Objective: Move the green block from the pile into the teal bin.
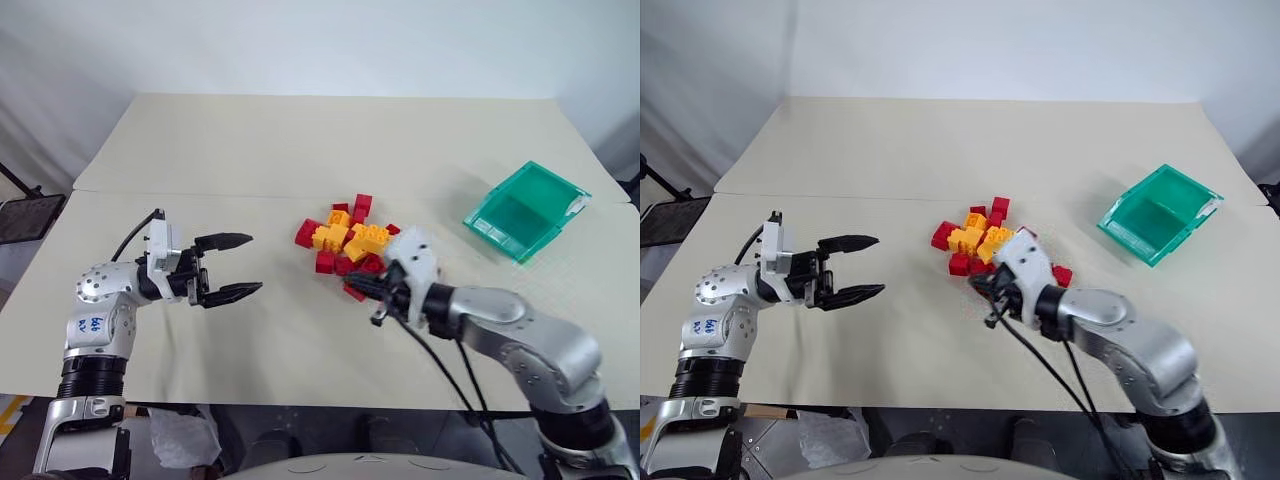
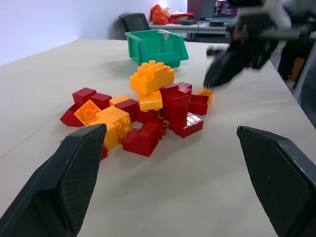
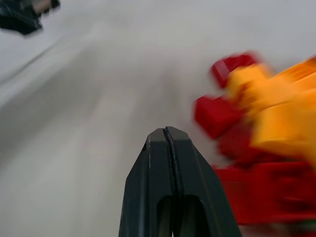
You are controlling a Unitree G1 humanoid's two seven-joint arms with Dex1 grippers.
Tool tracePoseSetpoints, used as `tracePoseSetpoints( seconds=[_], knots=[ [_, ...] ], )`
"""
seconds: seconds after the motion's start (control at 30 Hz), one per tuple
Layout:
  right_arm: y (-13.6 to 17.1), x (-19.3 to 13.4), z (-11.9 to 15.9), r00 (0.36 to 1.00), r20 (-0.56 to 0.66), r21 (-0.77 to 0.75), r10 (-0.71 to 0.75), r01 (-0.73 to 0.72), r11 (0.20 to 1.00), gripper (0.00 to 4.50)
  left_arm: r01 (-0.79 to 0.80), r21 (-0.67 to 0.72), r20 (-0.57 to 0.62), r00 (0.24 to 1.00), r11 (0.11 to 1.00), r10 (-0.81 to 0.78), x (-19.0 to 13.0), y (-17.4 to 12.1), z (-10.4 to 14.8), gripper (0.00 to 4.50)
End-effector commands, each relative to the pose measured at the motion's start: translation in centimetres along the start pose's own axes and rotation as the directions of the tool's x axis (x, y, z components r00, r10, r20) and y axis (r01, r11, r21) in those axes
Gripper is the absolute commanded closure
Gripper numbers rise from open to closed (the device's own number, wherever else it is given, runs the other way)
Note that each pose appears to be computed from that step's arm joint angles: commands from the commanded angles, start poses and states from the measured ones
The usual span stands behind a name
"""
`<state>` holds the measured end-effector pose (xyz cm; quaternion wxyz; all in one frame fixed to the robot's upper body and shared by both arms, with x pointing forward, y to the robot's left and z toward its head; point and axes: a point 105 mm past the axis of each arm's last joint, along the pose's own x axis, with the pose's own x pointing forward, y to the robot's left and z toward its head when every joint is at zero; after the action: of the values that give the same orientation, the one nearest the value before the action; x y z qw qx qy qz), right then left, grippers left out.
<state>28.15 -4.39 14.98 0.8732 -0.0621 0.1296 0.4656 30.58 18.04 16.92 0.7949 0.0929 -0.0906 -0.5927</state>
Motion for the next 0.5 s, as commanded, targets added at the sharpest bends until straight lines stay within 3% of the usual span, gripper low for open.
tracePoseSetpoints(
  seconds=[0.03,0.27,0.4,0.5],
  knots=[
    [-0.1,2.0,0.4,1.000,0.006,0.000,-0.006,0.006,1.000,4.49,0.008,0.038,0.014,1.000,0.999,-0.008,0.1,0.1,0.7,0.00],
    [-4.4,3.6,0.2,0.984,0.033,-0.031,-0.173,0.174,0.984,4.49,0.007,0.047,0.022,1.000,0.999,-0.008,0.4,-0.3,0.7,0.00],
    [-9.3,2.2,0.1,0.943,0.034,-0.047,-0.332,0.333,0.942,4.49,-0.003,0.044,0.029,1.000,0.999,0.001,0.5,-0.5,0.4,0.00],
    [-10.9,1.0,0.3,0.923,0.048,-0.049,-0.382,0.384,0.922,4.49,-0.009,0.046,0.033,0.999,0.999,0.007,0.5,-0.5,0.4,0.00]
  ],
)
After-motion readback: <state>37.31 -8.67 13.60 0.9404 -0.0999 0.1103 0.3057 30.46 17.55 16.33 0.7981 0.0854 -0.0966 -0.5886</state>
